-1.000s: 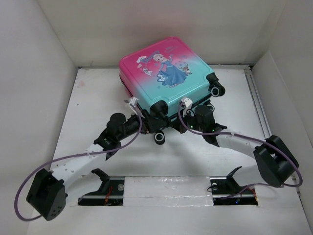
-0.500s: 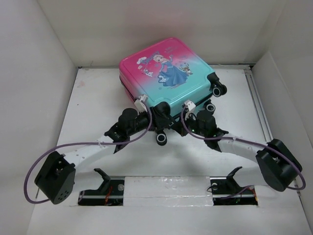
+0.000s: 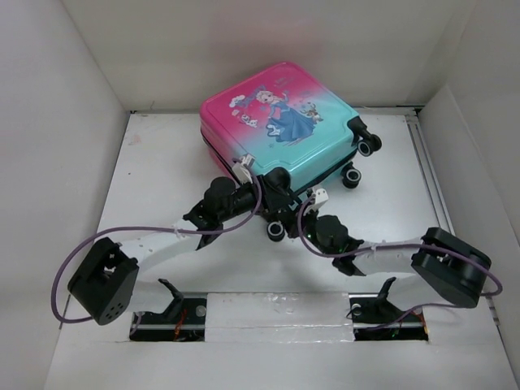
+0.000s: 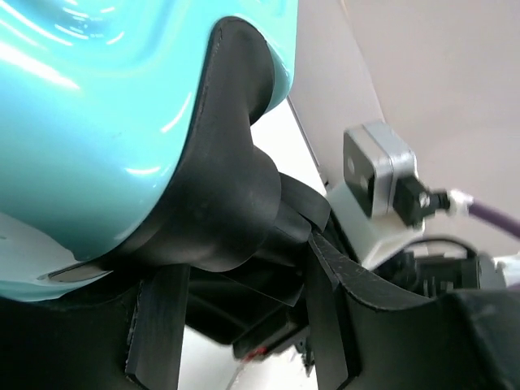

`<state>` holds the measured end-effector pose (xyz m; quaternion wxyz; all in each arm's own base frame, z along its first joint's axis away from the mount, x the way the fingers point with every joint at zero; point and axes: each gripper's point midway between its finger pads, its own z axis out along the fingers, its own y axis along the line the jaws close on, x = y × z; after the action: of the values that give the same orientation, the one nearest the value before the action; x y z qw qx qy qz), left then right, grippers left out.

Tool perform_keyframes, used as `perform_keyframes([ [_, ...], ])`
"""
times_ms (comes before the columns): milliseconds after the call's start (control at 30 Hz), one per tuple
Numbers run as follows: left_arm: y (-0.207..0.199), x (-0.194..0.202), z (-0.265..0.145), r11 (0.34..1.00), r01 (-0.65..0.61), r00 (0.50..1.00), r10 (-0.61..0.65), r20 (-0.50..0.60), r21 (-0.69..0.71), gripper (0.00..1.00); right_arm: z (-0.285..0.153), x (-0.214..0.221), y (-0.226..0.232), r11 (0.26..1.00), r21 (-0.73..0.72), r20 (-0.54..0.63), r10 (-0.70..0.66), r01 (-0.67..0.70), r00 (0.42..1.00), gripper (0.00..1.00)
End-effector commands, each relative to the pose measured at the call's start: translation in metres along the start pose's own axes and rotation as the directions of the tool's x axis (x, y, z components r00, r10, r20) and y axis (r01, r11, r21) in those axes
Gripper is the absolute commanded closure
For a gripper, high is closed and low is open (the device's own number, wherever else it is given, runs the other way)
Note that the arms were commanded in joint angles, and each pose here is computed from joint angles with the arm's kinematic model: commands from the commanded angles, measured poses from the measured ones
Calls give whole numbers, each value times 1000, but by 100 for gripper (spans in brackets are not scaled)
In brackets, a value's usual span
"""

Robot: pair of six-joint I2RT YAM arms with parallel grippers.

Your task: Pack the luggage

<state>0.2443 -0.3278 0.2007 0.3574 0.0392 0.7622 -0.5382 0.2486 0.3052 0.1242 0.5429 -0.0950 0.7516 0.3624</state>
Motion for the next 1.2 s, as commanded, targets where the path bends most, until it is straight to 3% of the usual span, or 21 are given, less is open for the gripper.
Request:
perform_keyframes([
  [0,-54,-27,16,986,4,997,-17,78,167,93,-9,-27,92,958,-273,117,123,-87,986,100],
  [133,-72,-33,19,973,10,998,-26,66,232,96,0,-21,105,985,-165,186,79,-48,979,100],
  [167,-74,-32,21,971,22,998,-35,53,239,98,9,-1,100,992,-126,166,23,-2,986,100],
  [400,-108,-30,26,951,37,999,-47,25,308,99,48,27,130,995,-92,222,-27,49,975,100],
  [533,-122,-27,25,933,84,996,-93,9,350,99,66,16,139,997,-74,297,-15,38,955,100],
  [700,-125,-27,24,930,105,994,-109,-7,353,99,87,0,152,997,-74,393,18,12,919,100],
  [867,-141,-20,23,921,107,994,-100,-39,375,95,110,31,174,984,-170,358,18,46,934,100],
  [1000,-135,-20,25,928,100,995,-98,-22,359,79,86,21,178,979,-203,381,58,22,923,100],
  [1033,-136,-22,24,930,91,996,-93,-11,356,62,80,18,175,978,-210,385,74,10,920,100],
  [1067,-136,-28,21,930,76,996,-84,7,359,52,72,24,165,980,-200,370,57,20,927,98],
  [1100,-139,-30,18,928,73,997,-83,12,366,44,67,17,164,979,-203,375,62,17,925,82],
  [1133,-135,-36,18,936,59,997,-75,33,348,35,60,17,165,979,-202,371,62,15,927,74],
  [1167,-138,-49,14,938,26,996,-55,75,345,19,55,25,155,982,-190,344,47,21,938,65],
])
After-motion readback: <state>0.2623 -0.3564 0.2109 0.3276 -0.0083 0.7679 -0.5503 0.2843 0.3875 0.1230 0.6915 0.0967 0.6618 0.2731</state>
